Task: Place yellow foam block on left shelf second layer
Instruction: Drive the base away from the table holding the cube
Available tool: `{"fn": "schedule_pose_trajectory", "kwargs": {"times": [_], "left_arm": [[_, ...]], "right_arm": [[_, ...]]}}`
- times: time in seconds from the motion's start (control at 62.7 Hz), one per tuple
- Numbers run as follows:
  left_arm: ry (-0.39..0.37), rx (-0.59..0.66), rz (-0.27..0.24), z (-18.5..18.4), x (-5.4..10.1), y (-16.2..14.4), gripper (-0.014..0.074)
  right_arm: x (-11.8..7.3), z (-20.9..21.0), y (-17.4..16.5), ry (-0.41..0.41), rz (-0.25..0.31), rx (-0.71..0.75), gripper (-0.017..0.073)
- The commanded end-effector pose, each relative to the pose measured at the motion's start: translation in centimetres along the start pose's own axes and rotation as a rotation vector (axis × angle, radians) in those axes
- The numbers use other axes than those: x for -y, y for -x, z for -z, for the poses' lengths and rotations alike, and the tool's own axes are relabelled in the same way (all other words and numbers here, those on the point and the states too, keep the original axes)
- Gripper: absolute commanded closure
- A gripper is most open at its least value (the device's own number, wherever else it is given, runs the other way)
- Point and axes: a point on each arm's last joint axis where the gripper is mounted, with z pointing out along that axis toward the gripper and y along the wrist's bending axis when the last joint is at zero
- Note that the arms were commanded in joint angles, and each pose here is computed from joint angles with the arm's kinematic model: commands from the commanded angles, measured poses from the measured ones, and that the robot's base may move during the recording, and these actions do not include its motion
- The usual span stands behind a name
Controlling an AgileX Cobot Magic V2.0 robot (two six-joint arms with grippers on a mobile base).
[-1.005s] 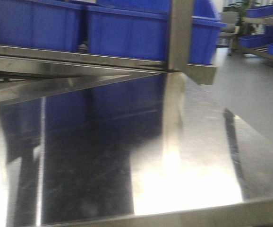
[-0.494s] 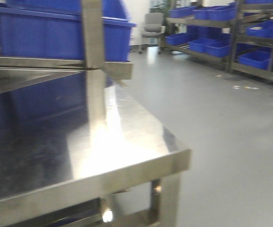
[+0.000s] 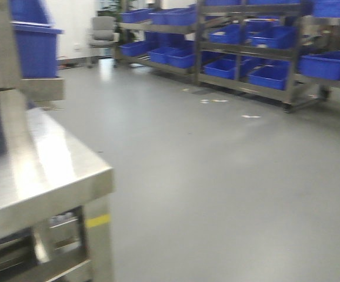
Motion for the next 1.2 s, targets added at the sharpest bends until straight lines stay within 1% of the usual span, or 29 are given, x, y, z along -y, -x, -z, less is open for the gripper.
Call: {"fn": "schedule_pose_trajectory", "kwargs": {"times": [0.0, 1.18], "left_arm": [[-0.007, 0.079, 0.011, 0.11, 0.09, 0.08, 0.0457], [-0.007, 0.079, 0.011, 0.11, 0.09, 0.08, 0.0457]], "right_arm": [[-0.09, 0.07, 1.82, 0.005, 0.022, 0.117, 0.0103], [-0.09, 0.07, 1.82, 0.005, 0.022, 0.117, 0.0103]]}}
